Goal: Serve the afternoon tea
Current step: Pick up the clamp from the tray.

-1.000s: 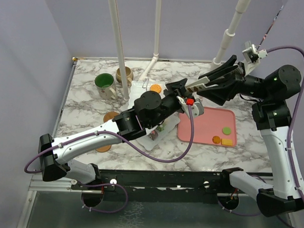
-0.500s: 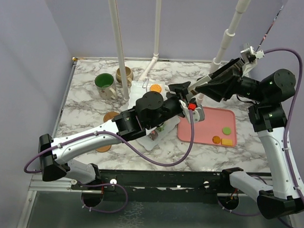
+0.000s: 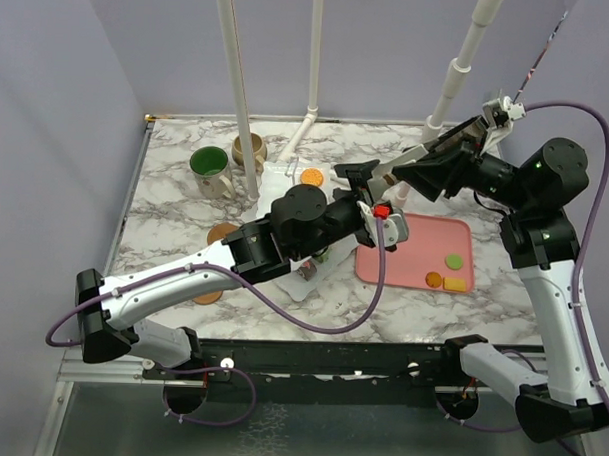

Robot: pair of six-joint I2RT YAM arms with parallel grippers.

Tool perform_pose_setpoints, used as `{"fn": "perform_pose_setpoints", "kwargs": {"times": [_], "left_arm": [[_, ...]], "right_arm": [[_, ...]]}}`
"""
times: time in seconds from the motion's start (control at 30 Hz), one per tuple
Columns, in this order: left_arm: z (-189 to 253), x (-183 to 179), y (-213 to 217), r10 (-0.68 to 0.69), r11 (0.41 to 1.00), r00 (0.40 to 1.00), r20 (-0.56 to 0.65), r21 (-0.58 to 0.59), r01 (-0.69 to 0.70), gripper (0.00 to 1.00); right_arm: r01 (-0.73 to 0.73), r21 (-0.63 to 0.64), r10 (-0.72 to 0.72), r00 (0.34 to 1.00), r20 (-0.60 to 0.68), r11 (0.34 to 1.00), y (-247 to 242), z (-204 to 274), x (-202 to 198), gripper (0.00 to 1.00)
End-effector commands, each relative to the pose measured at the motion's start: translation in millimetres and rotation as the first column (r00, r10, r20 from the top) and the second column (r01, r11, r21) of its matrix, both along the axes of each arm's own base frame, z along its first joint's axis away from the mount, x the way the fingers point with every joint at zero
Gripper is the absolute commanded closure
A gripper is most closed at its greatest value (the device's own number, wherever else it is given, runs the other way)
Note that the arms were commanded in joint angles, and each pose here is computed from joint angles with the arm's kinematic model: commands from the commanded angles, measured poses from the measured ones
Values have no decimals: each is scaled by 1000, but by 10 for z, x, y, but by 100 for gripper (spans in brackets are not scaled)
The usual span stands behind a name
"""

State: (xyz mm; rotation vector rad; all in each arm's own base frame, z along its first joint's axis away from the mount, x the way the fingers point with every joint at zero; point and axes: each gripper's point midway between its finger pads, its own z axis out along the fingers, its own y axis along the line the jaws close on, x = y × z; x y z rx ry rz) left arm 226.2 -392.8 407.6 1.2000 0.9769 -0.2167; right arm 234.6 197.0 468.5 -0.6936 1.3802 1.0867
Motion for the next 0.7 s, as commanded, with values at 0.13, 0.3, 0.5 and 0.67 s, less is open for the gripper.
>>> {"fn": "perform_pose_setpoints", "kwargs": {"times": [0.13, 0.3, 0.5, 0.67], "left_arm": [[287, -191, 254, -29, 988, 997, -77, -152, 17, 1], [213, -190, 318, -26, 987, 989, -142, -161, 2, 1], [-396, -412, 181, -159, 985, 968, -196, 31, 168, 1], [-908, -551, 10, -253, 935, 935, -248, 184, 302, 3]], "right_arm": [[362, -84, -367, 929, -48, 928, -412, -390, 358, 42], [554, -159, -570, 817, -83, 817, -743, -789, 559, 40], [760, -283, -806, 584, -96, 585, -1285, -1391, 752, 37], [867, -315, -921, 382, -77, 386, -1694, -1815, 733, 37]]}}
